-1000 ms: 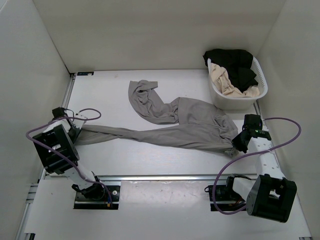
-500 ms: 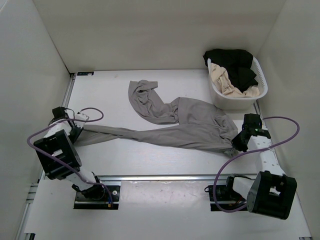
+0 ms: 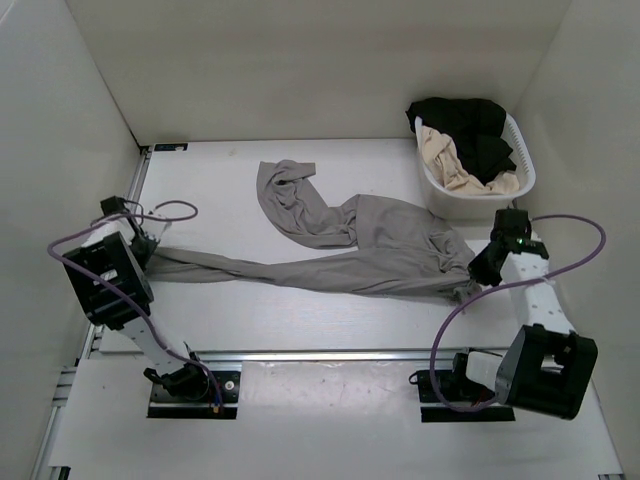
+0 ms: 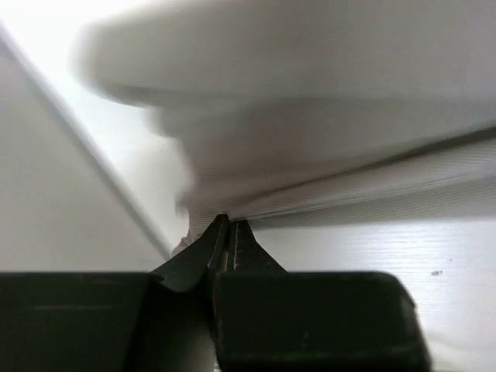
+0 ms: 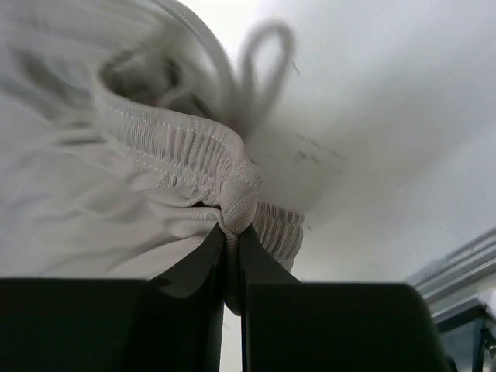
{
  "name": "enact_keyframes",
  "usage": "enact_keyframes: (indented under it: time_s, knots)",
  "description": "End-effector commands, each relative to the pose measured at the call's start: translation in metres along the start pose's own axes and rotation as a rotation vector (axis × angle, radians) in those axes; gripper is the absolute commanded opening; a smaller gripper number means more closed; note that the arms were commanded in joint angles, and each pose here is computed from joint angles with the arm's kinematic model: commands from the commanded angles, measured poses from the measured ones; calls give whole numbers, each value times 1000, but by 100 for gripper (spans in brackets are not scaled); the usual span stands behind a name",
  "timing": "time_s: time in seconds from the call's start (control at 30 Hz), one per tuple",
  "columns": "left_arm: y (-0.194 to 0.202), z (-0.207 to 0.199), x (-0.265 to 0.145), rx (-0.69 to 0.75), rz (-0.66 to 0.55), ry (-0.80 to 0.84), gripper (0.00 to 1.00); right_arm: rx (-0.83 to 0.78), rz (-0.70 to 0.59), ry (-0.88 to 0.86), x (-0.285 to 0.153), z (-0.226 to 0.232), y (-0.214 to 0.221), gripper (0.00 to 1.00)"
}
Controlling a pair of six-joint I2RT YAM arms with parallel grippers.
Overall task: Fold and stack the trousers
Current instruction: Flatten the trousers out
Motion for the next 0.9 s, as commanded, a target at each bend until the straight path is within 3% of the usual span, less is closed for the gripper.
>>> enact_keyframes:
  time_s: [0.0, 0.03, 0.13, 0.33, 0.63, 0.87]
  knots:
    - [-38, 26, -49, -61, -119, 20, 14, -21, -213, -104, -43, 18, -79, 0]
    - [-59, 47, -77, -70, -209, -13, 14, -38, -230, -101, -51, 18, -92, 0]
    - [-67, 66, -109, -100, -261, -48, 14, -47, -354, -146, -88, 25, -124, 0]
    - [-45, 61, -113, -52, -197, -88, 14, -26, -337, -139, -93, 6, -111, 0]
    - [-33, 82, -113, -88, -178, -154, 14, 48, -215, -109, -61, -22, -86, 0]
    - [16, 39, -70, -32, -34, -90, 14, 144, 28, -87, -10, -30, -22, 0]
Point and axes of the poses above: each gripper's point midway between its finger pads, its own x axis out along the fingers, its own z axis along the line the jaws close on, y = z × x, the point moved 10 cm from there along -x, back along the fingers, and after that the axes turned 13 degrees about -x, right-handed, at the moved point
